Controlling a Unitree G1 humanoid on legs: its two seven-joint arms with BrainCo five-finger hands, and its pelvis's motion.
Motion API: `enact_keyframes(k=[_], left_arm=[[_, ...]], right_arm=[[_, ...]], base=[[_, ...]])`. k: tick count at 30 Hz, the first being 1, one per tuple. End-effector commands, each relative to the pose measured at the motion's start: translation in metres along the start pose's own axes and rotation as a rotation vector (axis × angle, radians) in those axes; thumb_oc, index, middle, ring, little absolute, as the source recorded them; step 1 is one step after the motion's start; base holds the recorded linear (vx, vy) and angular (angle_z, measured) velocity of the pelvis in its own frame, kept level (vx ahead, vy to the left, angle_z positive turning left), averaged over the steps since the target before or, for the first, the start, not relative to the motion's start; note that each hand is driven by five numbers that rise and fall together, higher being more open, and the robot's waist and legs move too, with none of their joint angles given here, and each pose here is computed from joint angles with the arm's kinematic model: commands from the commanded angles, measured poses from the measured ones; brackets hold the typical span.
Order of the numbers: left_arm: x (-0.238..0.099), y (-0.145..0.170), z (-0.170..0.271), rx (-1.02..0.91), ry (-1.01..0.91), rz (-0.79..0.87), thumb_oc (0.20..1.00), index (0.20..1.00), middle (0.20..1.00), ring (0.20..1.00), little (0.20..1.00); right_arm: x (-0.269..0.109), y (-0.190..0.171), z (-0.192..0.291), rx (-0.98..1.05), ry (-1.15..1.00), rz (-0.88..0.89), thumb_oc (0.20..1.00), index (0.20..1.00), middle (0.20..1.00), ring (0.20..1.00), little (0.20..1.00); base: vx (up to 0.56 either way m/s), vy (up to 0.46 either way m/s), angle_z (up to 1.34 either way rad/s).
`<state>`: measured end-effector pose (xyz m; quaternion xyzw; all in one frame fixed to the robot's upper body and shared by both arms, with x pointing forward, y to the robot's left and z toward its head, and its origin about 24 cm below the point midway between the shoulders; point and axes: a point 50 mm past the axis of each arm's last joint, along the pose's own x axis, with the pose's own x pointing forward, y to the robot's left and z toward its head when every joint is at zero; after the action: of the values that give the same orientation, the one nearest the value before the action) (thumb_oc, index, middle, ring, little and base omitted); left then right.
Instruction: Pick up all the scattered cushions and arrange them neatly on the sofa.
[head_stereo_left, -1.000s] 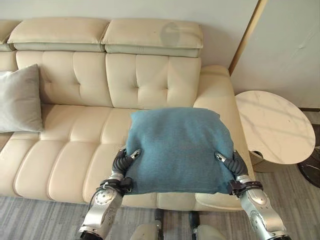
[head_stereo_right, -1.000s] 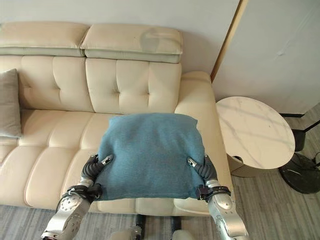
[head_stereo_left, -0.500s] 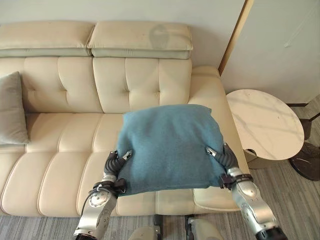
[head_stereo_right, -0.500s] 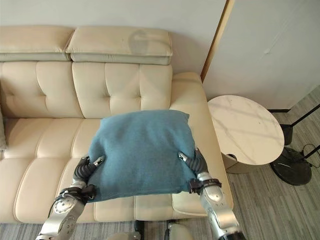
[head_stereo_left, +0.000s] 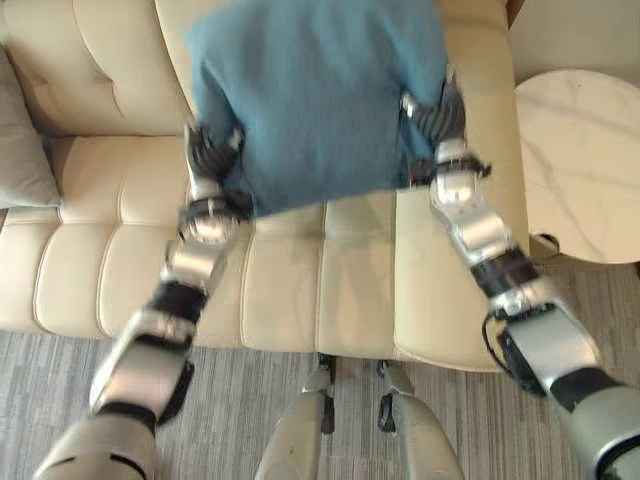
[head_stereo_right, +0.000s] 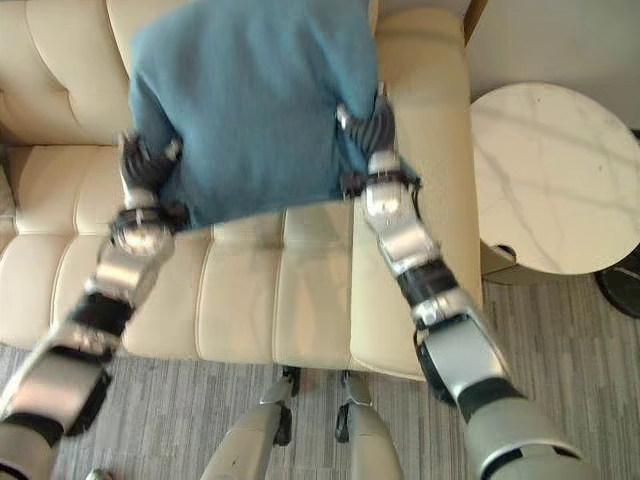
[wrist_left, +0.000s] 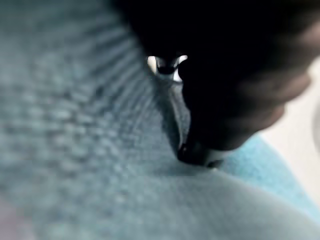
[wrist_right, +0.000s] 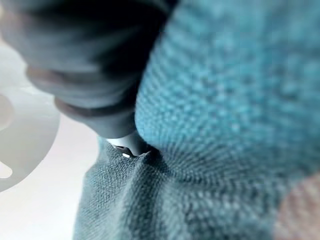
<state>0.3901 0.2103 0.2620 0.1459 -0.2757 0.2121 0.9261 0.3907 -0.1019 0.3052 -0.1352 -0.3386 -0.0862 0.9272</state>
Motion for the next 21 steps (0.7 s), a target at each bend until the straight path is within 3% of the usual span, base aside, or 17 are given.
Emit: enact_keyframes(k=[1, 2, 3, 6, 10, 14, 21], left_arm=[[0.017, -0.006, 0.076, -0.06, -0.327, 0.013, 0.2, 0.2, 0.2, 0.2, 0.2], [0.024, -0.005, 0.084, -0.044, -0.335, 0.027, 0.2, 0.2, 0.2, 0.2, 0.2], [0.037, -0.005, 0.094, -0.038, -0.312, 0.032, 1.0, 1.0, 1.0, 1.0, 1.0], [0.047, -0.003, 0.101, -0.006, -0.293, 0.017, 1.0, 1.0, 1.0, 1.0, 1.0], [0.051, 0.003, 0.079, 0.003, -0.177, -0.022, 1.0, 1.0, 1.0, 1.0, 1.0], [0.031, 0.009, 0.009, 0.029, 0.053, -0.086, 1.0, 1.0, 1.0, 1.0, 1.0], [-0.005, 0.026, -0.03, 0.051, 0.073, -0.132, 1.0, 1.0, 1.0, 1.0, 1.0]], right_arm=[[0.006, 0.021, 0.072, 0.086, -0.305, 0.005, 0.2, 0.2, 0.2, 0.2, 0.2], [0.012, 0.02, 0.078, 0.059, -0.318, -0.008, 0.2, 0.2, 0.2, 0.2, 0.2], [0.024, 0.016, 0.082, 0.017, -0.3, -0.003, 1.0, 1.0, 1.0, 1.0, 1.0], [0.033, 0.009, 0.076, -0.018, -0.248, 0.017, 1.0, 1.0, 1.0, 1.0, 1.0], [0.033, 0.004, 0.052, -0.046, -0.138, 0.103, 1.0, 1.0, 1.0, 1.0, 1.0], [0.011, 0.012, 0.008, -0.048, -0.002, 0.212, 1.0, 1.0, 1.0, 1.0, 1.0], [-0.013, -0.019, -0.031, -0.073, 0.059, 0.192, 1.0, 1.0, 1.0, 1.0, 1.0]], base=[[-0.02, -0.005, 0.14], [-0.05, -0.02, 0.13], [-0.04, -0.015, 0.12], [-0.03, -0.038, 0.11], [-0.02, -0.055, 0.13], [-0.02, -0.018, 0.09], [-0.03, 0.015, -0.02]])
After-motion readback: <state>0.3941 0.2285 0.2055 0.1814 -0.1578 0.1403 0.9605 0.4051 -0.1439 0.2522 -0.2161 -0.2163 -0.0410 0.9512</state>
